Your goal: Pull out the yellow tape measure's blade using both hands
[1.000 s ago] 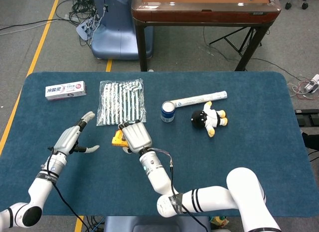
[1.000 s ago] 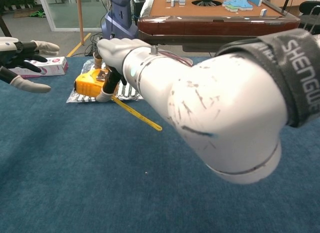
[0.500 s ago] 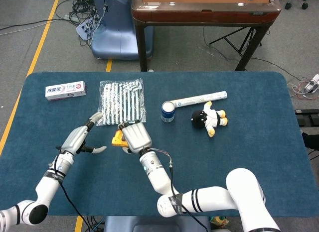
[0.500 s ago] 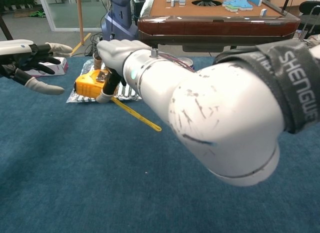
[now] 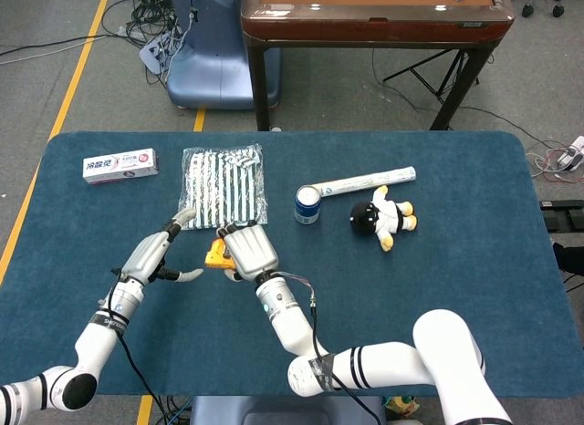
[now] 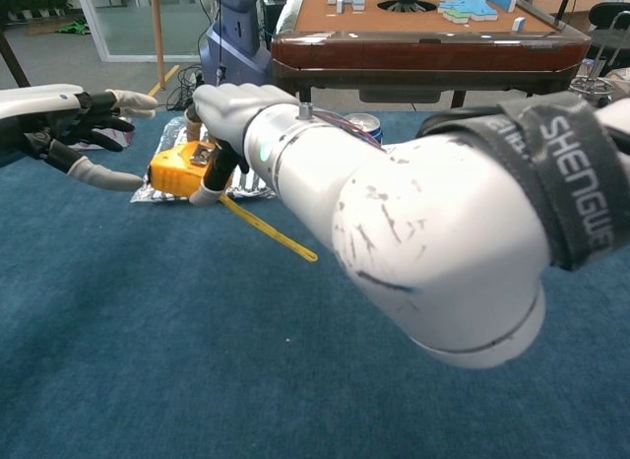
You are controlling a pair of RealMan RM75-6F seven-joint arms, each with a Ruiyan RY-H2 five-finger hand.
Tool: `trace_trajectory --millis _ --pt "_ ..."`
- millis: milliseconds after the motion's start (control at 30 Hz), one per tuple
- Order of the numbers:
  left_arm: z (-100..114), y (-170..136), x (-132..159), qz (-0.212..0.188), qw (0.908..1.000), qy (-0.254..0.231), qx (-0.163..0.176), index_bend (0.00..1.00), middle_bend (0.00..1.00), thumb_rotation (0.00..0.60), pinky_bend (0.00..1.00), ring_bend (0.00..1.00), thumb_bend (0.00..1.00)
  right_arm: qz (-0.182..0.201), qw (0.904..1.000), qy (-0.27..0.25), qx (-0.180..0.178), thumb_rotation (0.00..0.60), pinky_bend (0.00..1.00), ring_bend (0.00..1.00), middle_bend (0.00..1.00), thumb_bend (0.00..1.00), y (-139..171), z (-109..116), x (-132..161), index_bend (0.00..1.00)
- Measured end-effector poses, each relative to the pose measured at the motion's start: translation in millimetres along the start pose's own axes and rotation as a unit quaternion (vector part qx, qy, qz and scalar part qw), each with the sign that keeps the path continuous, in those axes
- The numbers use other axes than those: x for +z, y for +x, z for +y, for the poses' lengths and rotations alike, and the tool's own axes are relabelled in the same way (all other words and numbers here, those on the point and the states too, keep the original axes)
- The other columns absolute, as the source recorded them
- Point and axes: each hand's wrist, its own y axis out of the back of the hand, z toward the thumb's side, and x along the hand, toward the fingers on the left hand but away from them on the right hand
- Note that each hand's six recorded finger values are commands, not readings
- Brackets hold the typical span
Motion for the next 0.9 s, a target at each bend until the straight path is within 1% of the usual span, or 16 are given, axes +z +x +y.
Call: trace_trajectory --millis 233,767,900 --pt "-3.9 1.6 3.6 -0.002 1.0000 -0.006 -0.002 0.00 0.00 0.600 0.09 0.01 0.15 0.000 1.0000 -0.002 0.003 0.600 0.28 0.55 0.61 0.60 -2.0 -1.8 0.4 0.58" --pt "-5.1 3.7 3.3 0.005 0.9999 -0.013 0.007 0.00 0.00 0.600 0.09 0.01 0.15 0.001 1.0000 -0.009 0.004 0.600 0.28 0.55 0.61 0.60 -2.9 -2.7 2.8 0.59" --pt "-4.2 4.0 2.3 0.005 0.9999 -0.010 0.010 0.00 0.00 0.600 0.09 0.01 0.15 0.002 0.9999 -0.009 0.005 0.600 0.28 0.55 0.61 0.62 -3.2 -3.3 3.0 0.59"
